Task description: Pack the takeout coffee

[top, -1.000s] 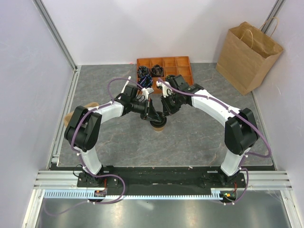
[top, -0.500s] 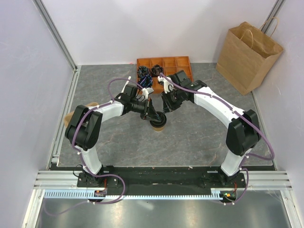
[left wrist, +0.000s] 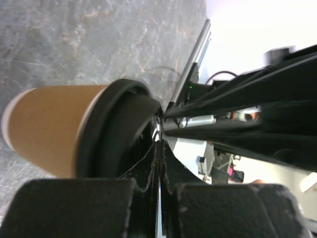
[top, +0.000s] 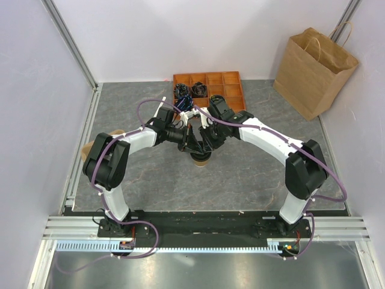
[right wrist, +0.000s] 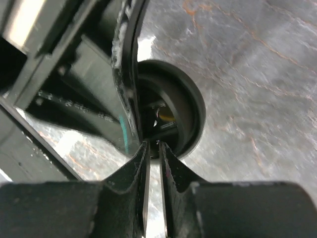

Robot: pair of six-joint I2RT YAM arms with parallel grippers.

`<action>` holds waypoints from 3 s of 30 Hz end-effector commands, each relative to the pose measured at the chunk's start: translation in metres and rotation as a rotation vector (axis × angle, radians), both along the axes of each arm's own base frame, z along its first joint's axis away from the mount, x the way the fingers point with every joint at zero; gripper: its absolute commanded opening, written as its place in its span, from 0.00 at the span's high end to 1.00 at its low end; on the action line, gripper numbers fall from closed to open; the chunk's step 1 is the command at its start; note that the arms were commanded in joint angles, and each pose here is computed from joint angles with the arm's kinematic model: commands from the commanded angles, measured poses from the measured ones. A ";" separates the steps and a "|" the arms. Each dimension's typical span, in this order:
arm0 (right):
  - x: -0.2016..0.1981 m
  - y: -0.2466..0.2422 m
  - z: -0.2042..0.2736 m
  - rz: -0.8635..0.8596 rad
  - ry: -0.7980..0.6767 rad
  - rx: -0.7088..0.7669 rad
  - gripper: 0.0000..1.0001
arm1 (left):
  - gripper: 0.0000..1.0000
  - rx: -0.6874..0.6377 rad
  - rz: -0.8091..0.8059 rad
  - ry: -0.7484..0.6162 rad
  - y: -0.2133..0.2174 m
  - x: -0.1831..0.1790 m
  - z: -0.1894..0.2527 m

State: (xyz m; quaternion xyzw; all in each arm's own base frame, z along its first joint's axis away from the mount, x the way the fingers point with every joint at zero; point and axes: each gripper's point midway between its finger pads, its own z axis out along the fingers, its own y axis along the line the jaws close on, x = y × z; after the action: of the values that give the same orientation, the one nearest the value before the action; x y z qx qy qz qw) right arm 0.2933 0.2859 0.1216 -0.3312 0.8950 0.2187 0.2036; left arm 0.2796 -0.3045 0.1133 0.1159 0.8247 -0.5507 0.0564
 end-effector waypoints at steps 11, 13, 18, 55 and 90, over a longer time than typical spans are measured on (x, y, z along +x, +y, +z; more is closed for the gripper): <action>0.001 0.004 0.018 0.029 0.014 0.085 0.77 | 0.98 0.157 0.078 0.037 0.019 0.011 -0.047; 0.005 0.009 0.041 0.033 -0.027 0.127 0.75 | 0.98 0.158 0.080 0.033 0.019 0.011 -0.046; 0.018 0.002 0.059 -0.016 -0.088 0.093 0.75 | 0.98 0.155 0.079 0.029 0.018 0.012 -0.045; 0.017 -0.028 0.046 -0.085 0.004 0.121 0.78 | 0.98 0.170 0.084 0.043 0.020 0.015 -0.054; 0.049 0.000 0.080 -0.074 -0.091 0.211 0.77 | 0.98 0.180 0.097 0.073 0.026 0.016 -0.062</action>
State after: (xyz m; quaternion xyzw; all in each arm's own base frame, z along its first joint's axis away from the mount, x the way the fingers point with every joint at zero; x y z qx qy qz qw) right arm 0.3283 0.2713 0.1565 -0.2746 0.8929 0.2733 0.2292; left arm 0.2859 -0.2970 0.1109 0.0987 0.8207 -0.5618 0.0309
